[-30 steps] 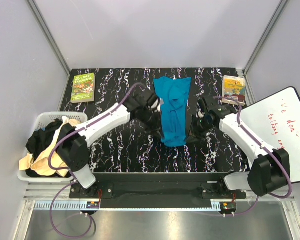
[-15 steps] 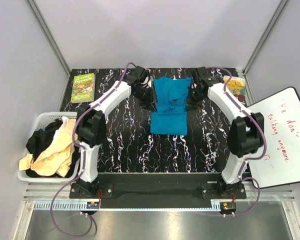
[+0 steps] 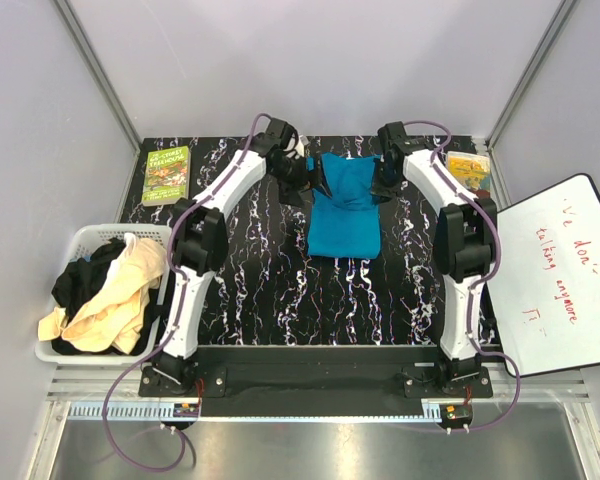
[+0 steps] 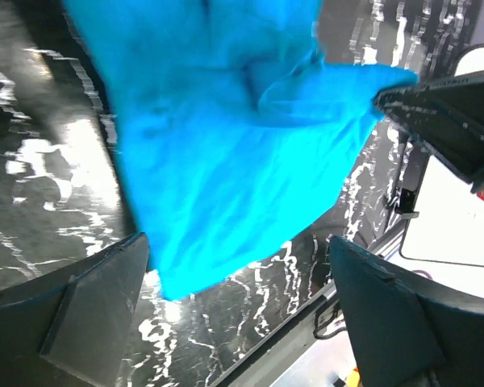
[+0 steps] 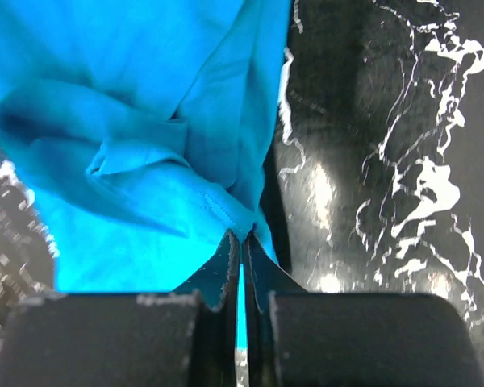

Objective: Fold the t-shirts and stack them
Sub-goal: Fold the folded rectangular tshirt in 1/3 of the way, then grab one side of the 2/3 rectangular tshirt with both arms

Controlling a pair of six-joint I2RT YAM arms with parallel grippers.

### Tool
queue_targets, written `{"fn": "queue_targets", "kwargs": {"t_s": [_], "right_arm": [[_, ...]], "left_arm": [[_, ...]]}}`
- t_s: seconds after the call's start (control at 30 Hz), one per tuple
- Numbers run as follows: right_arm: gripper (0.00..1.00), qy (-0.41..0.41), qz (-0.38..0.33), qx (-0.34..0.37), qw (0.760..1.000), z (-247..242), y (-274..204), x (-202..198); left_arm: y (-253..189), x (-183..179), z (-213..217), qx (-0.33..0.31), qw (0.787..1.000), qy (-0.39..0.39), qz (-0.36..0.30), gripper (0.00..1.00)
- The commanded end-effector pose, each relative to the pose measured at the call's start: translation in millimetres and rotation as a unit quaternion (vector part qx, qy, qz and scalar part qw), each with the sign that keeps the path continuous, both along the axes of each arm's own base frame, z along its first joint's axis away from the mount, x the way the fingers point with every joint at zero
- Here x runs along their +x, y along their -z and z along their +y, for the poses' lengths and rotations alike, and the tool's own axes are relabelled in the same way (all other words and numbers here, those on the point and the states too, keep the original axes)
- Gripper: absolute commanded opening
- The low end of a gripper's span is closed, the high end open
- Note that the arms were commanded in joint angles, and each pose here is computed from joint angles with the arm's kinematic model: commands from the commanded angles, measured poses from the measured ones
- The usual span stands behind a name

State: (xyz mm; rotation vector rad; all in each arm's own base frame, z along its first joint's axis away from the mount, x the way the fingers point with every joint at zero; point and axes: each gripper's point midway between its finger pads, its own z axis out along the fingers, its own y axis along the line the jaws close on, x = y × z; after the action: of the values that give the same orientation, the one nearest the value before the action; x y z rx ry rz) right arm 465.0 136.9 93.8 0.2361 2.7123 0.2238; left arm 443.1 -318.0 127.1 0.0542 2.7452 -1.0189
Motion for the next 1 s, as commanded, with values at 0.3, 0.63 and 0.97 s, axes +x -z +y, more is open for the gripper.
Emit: {"fn": "queue_targets", "kwargs": {"t_s": [0.3, 0.63, 0.97], "right_arm": [[0.69, 0.060, -0.105, -0.004, 0.993, -14.2, -44.1, 30.4], [0.80, 0.060, -0.045, 0.028, 0.997, -14.3, -17.9, -38.0], [0.71, 0.051, 0.088, 0.116, 0.988, 17.4, 41.3, -90.1]], "left_arm": [[7.6, -49.3, 35.4, 0.003, 0.999, 0.019, 0.028, 0.99], [42.4, -85.6, 7.6, -0.038, 0.997, 0.025, 0.056, 0.66], [53.3, -78.9, -2.1, -0.034, 0.998, 0.016, 0.049, 0.21]]}}
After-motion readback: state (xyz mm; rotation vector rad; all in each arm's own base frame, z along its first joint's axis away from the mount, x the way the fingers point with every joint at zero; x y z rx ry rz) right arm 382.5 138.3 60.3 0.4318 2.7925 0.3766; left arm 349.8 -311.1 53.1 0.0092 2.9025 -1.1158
